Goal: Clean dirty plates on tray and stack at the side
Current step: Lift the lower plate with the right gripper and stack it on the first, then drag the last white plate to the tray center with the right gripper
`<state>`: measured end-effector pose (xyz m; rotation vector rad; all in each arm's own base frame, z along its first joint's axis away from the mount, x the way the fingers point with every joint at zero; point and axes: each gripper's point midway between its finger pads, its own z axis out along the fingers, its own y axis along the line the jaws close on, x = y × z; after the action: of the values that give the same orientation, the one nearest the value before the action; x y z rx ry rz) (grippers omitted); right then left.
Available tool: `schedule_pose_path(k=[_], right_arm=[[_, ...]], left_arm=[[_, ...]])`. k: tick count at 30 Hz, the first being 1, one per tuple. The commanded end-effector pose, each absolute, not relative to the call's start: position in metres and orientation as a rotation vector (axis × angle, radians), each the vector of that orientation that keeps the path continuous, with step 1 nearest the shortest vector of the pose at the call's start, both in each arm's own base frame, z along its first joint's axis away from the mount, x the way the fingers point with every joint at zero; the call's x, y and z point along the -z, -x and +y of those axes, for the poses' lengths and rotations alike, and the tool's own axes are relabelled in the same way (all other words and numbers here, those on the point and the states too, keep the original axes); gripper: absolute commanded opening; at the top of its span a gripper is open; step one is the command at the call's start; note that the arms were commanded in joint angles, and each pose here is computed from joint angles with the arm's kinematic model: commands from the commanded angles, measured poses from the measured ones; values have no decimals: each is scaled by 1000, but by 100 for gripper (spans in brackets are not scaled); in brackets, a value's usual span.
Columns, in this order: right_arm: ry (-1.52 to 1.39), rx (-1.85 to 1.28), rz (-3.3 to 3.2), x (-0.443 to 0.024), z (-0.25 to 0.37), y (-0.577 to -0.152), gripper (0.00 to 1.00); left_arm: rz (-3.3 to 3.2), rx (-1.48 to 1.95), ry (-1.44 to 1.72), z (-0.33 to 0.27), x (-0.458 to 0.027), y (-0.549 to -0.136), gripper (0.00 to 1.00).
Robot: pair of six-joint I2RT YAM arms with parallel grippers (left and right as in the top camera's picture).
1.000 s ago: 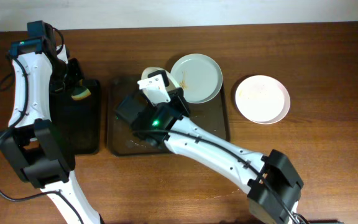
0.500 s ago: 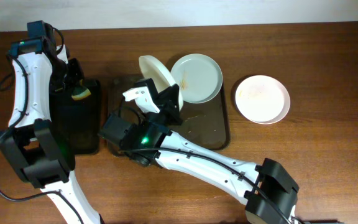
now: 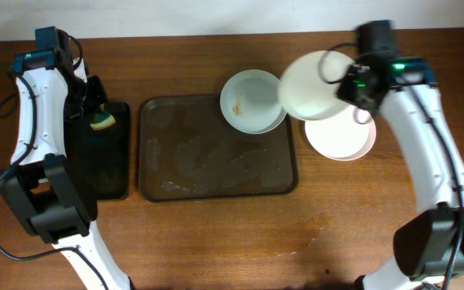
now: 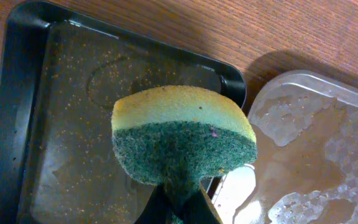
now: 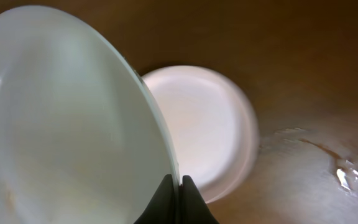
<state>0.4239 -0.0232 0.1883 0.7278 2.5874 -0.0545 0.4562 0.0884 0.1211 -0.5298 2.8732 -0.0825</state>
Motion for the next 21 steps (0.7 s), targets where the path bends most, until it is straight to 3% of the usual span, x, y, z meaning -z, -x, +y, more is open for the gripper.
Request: schedule_pose_path(k=[1, 5, 11, 13, 16, 21], right_arm=[[-943, 49, 2625, -146, -75, -402, 4], [-1033, 41, 2619, -102, -96, -390, 4], [-1002, -23, 2665, -57, -77, -385, 6], [-988, -69, 2691, -51, -67, -386, 68], [-944, -256, 2665, -71, -48, -404, 71], [-733, -447, 2539, -157, -4, -452, 66]], left_arm=[[2860, 62, 501, 90, -126, -459, 1], [2846, 62, 498, 91, -127, -463, 1], [2846, 62, 498, 91, -127, -462, 1], [2846, 61, 498, 91, -127, -462, 1], [2846, 62, 498, 91, -127, -463, 1], [2845, 61, 498, 91, -127, -463, 1]])
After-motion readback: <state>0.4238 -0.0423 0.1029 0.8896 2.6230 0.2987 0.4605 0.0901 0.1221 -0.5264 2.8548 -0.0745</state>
